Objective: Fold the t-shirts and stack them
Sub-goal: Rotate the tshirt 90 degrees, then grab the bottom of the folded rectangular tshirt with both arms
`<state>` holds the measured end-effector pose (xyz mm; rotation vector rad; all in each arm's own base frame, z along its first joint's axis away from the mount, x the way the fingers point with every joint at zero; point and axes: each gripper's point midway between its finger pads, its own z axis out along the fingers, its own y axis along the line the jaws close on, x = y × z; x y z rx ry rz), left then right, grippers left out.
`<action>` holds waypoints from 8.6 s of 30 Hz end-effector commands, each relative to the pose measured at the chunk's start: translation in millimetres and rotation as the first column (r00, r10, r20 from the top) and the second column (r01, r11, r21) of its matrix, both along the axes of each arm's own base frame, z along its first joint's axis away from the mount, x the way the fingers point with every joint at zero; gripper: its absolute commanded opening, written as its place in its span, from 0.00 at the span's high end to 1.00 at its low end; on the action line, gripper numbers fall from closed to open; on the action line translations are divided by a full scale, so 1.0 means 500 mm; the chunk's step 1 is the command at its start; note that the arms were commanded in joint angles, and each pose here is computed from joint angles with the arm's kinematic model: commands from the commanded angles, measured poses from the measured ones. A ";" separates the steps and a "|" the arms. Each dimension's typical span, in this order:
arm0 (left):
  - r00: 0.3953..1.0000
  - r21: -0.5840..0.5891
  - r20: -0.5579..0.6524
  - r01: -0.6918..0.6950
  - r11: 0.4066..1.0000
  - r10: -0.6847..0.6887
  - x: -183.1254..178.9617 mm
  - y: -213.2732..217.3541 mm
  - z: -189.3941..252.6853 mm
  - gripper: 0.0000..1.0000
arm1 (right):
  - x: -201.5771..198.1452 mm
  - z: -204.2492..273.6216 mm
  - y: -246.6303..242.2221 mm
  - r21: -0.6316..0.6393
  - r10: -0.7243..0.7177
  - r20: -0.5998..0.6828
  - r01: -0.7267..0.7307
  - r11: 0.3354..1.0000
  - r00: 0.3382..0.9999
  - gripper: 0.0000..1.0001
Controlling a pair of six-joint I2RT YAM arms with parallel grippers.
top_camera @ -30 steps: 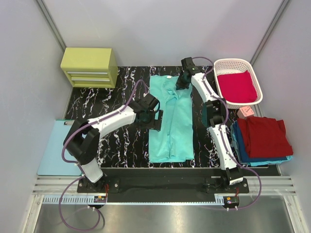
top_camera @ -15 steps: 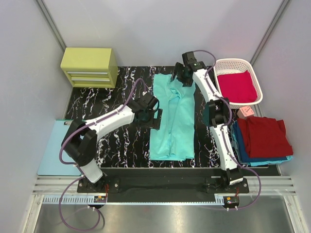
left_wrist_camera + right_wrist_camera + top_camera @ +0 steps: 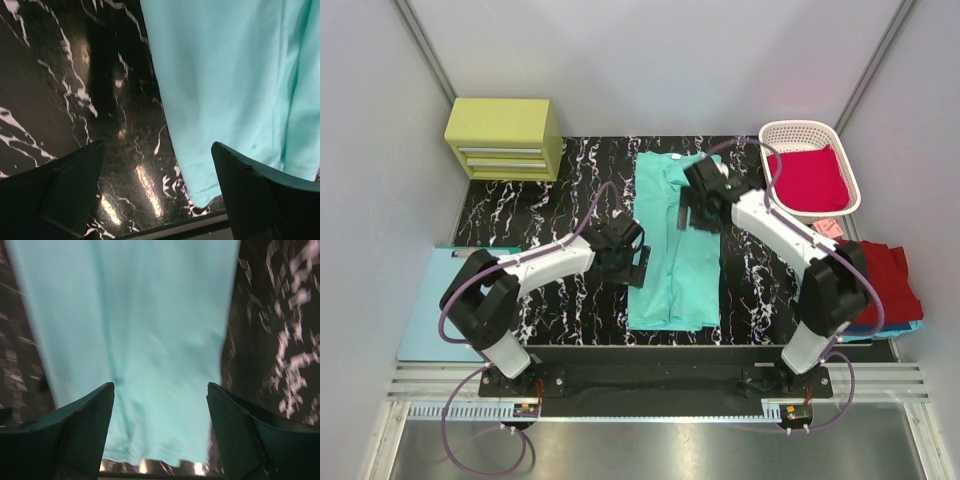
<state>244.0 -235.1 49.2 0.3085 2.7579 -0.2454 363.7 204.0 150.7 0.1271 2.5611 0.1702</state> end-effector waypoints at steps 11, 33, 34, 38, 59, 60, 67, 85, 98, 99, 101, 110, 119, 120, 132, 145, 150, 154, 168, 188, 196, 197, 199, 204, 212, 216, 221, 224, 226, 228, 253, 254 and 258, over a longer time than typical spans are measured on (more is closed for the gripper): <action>0.998 -0.023 0.041 0.046 0.999 -0.045 -0.082 0.015 0.029 0.07 | -0.250 -0.100 -0.116 0.045 -0.154 -0.110 0.160 0.986 0.982 0.23; 0.993 -0.032 0.114 0.018 0.999 -0.015 -0.050 -0.032 0.070 0.07 | -0.121 -0.127 0.030 -0.013 0.042 -0.080 -0.043 0.999 0.996 0.42; 0.994 -0.030 0.113 0.016 0.999 -0.013 -0.052 -0.028 0.067 0.07 | -0.120 -0.135 0.033 -0.011 0.039 -0.089 -0.040 0.999 0.995 0.42; 0.994 -0.023 0.113 0.009 1.000 -0.006 -0.061 -0.014 0.062 0.07 | -0.131 -0.160 0.031 -0.014 0.035 -0.119 -0.037 0.999 0.992 0.43; 0.997 -0.009 0.076 0.021 1.000 -0.020 -0.078 -0.006 0.030 0.07 | -0.159 -0.247 0.073 -0.016 0.086 -0.209 -0.091 0.996 0.974 0.61; 0.997 -0.011 0.077 0.020 1.000 -0.019 -0.078 -0.007 0.030 0.07 | -0.159 -0.248 0.073 -0.016 0.084 -0.210 -0.089 0.996 0.974 0.64; 0.997 -0.009 0.072 0.014 1.000 -0.013 -0.079 -0.006 0.026 0.07 | -0.163 -0.245 0.068 -0.017 0.081 -0.205 -0.086 0.996 0.975 1.00; 0.998 -0.013 0.058 0.024 1.000 -0.023 -0.083 -0.016 0.022 0.07 | -0.148 -0.159 0.127 0.036 0.150 -0.092 -0.148 0.988 0.984 1.00; 0.998 -0.008 0.064 0.027 1.000 -0.026 -0.085 -0.016 0.022 0.07 | -0.049 -0.060 0.058 -0.075 0.048 0.086 -0.042 0.996 0.995 0.27; 0.997 -0.007 0.067 0.027 1.000 -0.027 -0.084 -0.014 0.024 0.07 | -0.007 -0.028 0.037 -0.052 0.006 0.117 0.000 0.999 0.993 0.26; 0.997 -0.007 0.079 0.021 1.000 -0.021 -0.082 -0.012 0.028 0.07 | 0.034 -0.020 0.015 -0.057 -0.018 0.125 0.026 0.998 0.992 0.26; 0.996 -0.012 0.090 0.009 1.000 -0.008 -0.086 -0.001 0.034 0.07 | 0.221 -0.071 0.005 -0.068 -0.052 0.064 0.057 0.996 0.997 0.56; 0.996 0.011 0.089 0.004 1.000 -0.005 -0.090 0.012 0.026 0.07 | 0.278 -0.137 0.035 -0.084 -0.033 0.026 0.035 0.996 0.999 0.68; 0.996 0.014 0.086 0.007 1.000 -0.009 -0.091 0.013 0.024 0.07 | 0.285 -0.138 0.032 -0.091 -0.040 0.033 0.043 0.995 0.999 0.66; 0.996 0.053 0.080 0.043 0.998 -0.047 -0.087 0.015 0.018 0.07 | 0.374 -0.077 0.057 -0.024 -0.077 0.118 0.080 0.996 0.990 0.50; 0.995 0.089 0.061 0.076 0.993 -0.081 -0.083 0.014 0.006 0.06 | 0.396 -0.146 -0.025 -0.077 -0.127 0.066 0.132 0.988 0.990 0.54; 0.995 0.094 0.051 0.086 0.992 -0.091 -0.082 0.010 0.002 0.06 | 0.404 -0.164 -0.031 -0.066 -0.135 0.053 0.138 0.988 0.990 0.55; 0.994 0.100 0.049 0.088 0.991 -0.093 -0.081 0.010 0.001 0.06 | 0.399 -0.173 -0.020 -0.051 -0.128 0.037 0.129 0.990 0.991 0.55; 0.994 0.105 0.038 0.099 0.990 -0.103 -0.077 0.001 -0.007 0.06 | 0.403 -0.118 0.007 -0.002 -0.106 0.079 0.106 0.994 0.991 0.42; 0.995 0.103 0.031 0.092 0.990 -0.096 -0.084 0.007 -0.010 0.06 | 0.390 -0.128 0.040 -0.016 -0.073 0.076 0.075 0.997 0.994 0.49; 0.995 0.099 0.033 0.088 0.991 -0.091 -0.085 0.007 -0.008 0.06 | 0.389 -0.144 0.034 -0.027 -0.076 0.062 0.078 0.997 0.995 0.61; 0.995 0.099 0.033 0.088 0.991 -0.091 -0.085 0.007 -0.008 0.06 | 0.388 -0.146 0.035 -0.030 -0.075 0.060 0.077 0.997 0.995 0.61; 0.995 0.099 0.033 0.088 0.991 -0.091 -0.085 0.008 -0.008 0.06 | 0.388 -0.149 0.031 -0.032 -0.078 0.056 0.080 0.996 0.995 0.64; 0.995 0.099 0.031 0.089 0.991 -0.092 -0.086 0.008 -0.009 0.06 | 0.383 -0.160 0.027 -0.039 -0.081 0.041 0.082 0.996 0.996 0.88; 0.995 0.095 0.030 0.093 0.991 -0.096 -0.086 0.006 -0.008 0.06 | 0.388 -0.107 0.039 -0.009 -0.057 0.085 0.058 0.998 0.995 1.00; 0.995 0.094 0.027 0.094 0.991 -0.097 -0.086 0.004 -0.009 0.06 | 0.399 -0.043 0.052 0.025 -0.052 0.152 0.049 0.999 0.987 1.00; 0.995 0.094 0.022 0.093 0.991 -0.095 -0.089 0.005 -0.012 0.06 | 0.399 0.005 0.062 0.043 -0.042 0.194 0.034 0.999 0.980 1.00; 0.995 0.091 0.017 0.092 0.992 -0.094 -0.090 0.004 -0.015 0.06 | 0.400 0.040 0.076 0.061 -0.029 0.229 0.015 0.998 0.973 1.00; 0.995 0.092 0.014 0.093 0.991 -0.095 -0.091 0.005 -0.016 0.06 | 0.399 0.058 0.089 0.069 -0.014 0.248 -0.003 0.998 0.969 1.00; 0.995 0.094 0.013 0.093 0.991 -0.095 -0.093 0.006 -0.017 0.06 | 0.397 0.080 0.104 0.093 0.000 0.267 -0.025 0.995 0.964 1.00; 0.997 0.094 -0.003 0.071 0.993 -0.071 -0.110 0.024 -0.021 0.07 | 0.387 -0.079 0.216 0.214 0.144 0.137 -0.171 0.962 0.980 1.00; 0.997 0.095 -0.006 0.072 0.993 -0.072 -0.111 0.024 -0.022 0.06 | 0.385 -0.089 0.217 0.216 0.146 0.127 -0.171 0.961 0.981 1.00; 0.998 0.100 -0.008 0.070 0.993 -0.069 -0.112 0.026 -0.025 0.06 | 0.372 -0.153 0.219 0.210 0.162 0.064 -0.172 0.962 0.985 1.00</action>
